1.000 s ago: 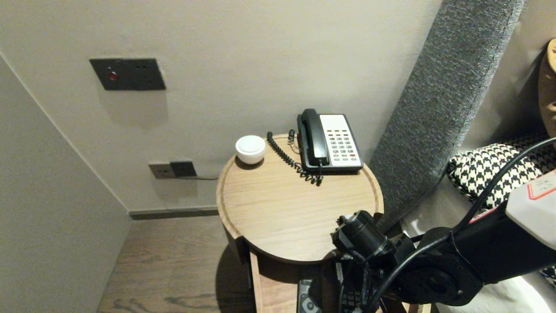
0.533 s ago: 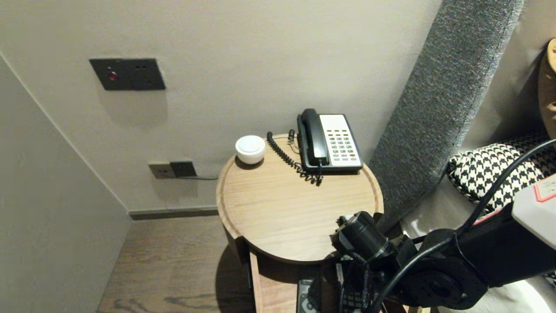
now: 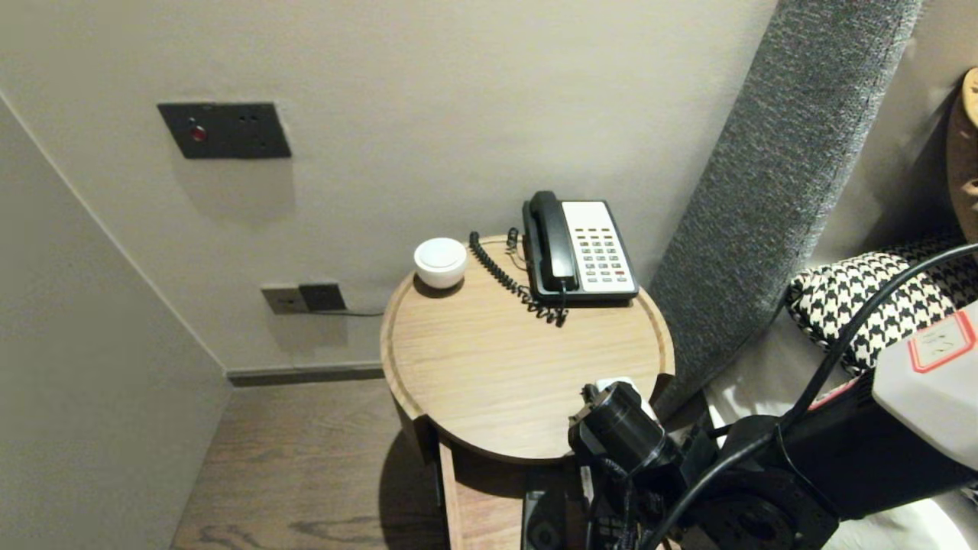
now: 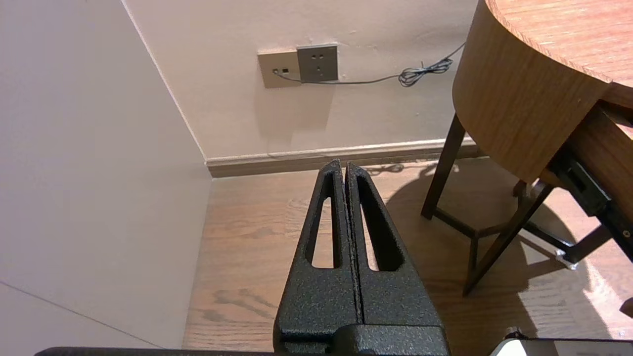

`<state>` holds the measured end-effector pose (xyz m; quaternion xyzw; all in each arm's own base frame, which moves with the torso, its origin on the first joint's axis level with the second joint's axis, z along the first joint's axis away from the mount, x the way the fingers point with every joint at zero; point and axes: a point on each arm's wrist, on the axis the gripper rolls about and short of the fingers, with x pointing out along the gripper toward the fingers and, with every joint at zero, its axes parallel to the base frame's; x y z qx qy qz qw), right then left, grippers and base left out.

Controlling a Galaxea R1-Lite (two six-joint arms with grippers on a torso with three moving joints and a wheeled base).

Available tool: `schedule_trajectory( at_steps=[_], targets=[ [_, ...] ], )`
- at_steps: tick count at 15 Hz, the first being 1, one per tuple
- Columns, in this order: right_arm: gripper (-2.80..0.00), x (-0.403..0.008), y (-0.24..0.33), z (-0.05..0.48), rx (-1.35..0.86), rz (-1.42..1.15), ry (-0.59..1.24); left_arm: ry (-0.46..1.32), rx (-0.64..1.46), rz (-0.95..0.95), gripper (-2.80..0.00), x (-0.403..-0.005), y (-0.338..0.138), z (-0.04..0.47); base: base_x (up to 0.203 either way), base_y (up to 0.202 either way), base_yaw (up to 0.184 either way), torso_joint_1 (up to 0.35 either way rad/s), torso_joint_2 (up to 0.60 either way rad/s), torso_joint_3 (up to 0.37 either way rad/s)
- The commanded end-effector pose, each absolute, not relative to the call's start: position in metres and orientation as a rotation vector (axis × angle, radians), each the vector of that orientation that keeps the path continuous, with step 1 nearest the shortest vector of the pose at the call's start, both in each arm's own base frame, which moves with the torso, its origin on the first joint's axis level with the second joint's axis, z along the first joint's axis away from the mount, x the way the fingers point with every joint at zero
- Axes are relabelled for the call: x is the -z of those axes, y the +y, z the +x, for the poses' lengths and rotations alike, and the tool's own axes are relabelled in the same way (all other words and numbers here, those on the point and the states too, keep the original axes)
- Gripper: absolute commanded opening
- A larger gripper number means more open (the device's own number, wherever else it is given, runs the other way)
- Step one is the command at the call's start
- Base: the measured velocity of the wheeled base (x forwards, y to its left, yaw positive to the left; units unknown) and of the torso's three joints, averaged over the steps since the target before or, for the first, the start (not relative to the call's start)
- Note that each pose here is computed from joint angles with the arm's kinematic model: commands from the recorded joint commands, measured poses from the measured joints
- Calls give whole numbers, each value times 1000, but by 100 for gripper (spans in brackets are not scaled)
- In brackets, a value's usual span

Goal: Take the remote control out of the drawer one by one and place them on the table

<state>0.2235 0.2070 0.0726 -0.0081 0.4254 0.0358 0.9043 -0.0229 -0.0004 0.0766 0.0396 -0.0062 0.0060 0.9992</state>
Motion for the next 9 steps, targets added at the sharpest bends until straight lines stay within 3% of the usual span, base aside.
schedule_trajectory(
  at_steps=[1, 9],
  targets=[
    [0, -70, 207, 223, -66, -22, 884, -13, -12, 80, -280, -77, 0, -23, 0, 0, 0, 0, 0, 0],
    [0, -63, 205, 226, -4, -55, 865, -14, -13, 80, -280, -77, 0, -23, 0, 0, 0, 0, 0, 0]
  ],
)
